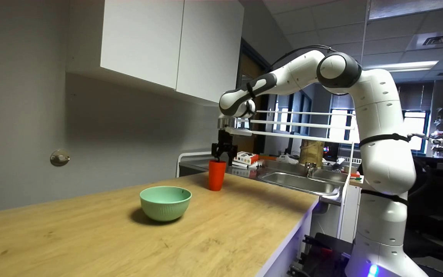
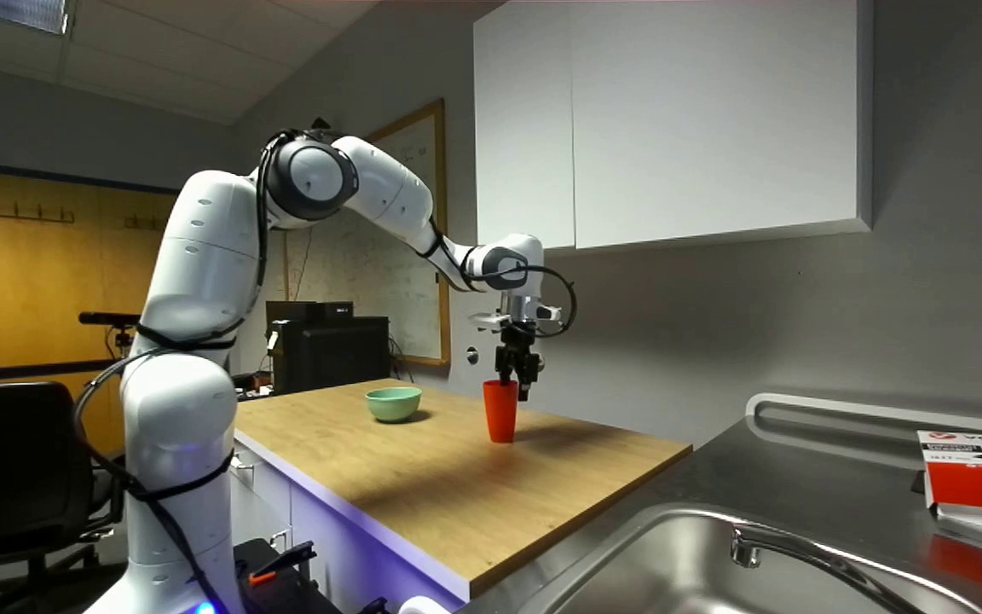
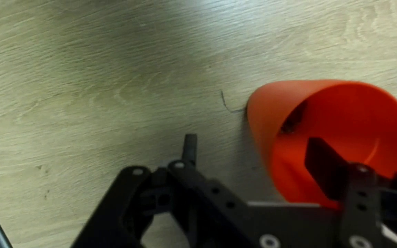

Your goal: Pour the things in the cup into the bowl

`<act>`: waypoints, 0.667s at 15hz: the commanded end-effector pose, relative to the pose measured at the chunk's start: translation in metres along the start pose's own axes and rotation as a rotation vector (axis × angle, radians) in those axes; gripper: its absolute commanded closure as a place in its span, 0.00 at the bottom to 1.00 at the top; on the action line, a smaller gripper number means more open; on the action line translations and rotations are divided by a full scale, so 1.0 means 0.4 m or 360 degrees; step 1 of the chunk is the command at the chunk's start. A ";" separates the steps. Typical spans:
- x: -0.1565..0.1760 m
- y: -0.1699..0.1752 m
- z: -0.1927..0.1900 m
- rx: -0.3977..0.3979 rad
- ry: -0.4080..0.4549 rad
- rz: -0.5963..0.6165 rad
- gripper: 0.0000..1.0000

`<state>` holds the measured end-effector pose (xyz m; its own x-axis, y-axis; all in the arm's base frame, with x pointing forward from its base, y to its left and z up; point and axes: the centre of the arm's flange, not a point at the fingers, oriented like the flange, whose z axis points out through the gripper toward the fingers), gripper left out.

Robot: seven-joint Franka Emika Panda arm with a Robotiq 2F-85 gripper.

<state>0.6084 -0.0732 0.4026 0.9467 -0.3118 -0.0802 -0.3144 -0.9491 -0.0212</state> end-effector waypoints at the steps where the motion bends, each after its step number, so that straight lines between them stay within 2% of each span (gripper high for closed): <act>1: 0.021 0.018 0.001 0.0037 -0.0008 0.0014 0.48; 7: 0.023 0.021 0.001 0.0037 -0.0016 0.0018 0.95; 8: 0.023 0.017 -0.004 0.0044 -0.0012 0.0011 0.99; 10: 0.021 0.004 -0.018 0.0051 -0.0008 0.0005 1.00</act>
<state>0.6090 -0.0814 0.3961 0.9403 -0.3279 -0.0913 -0.3315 -0.9430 -0.0276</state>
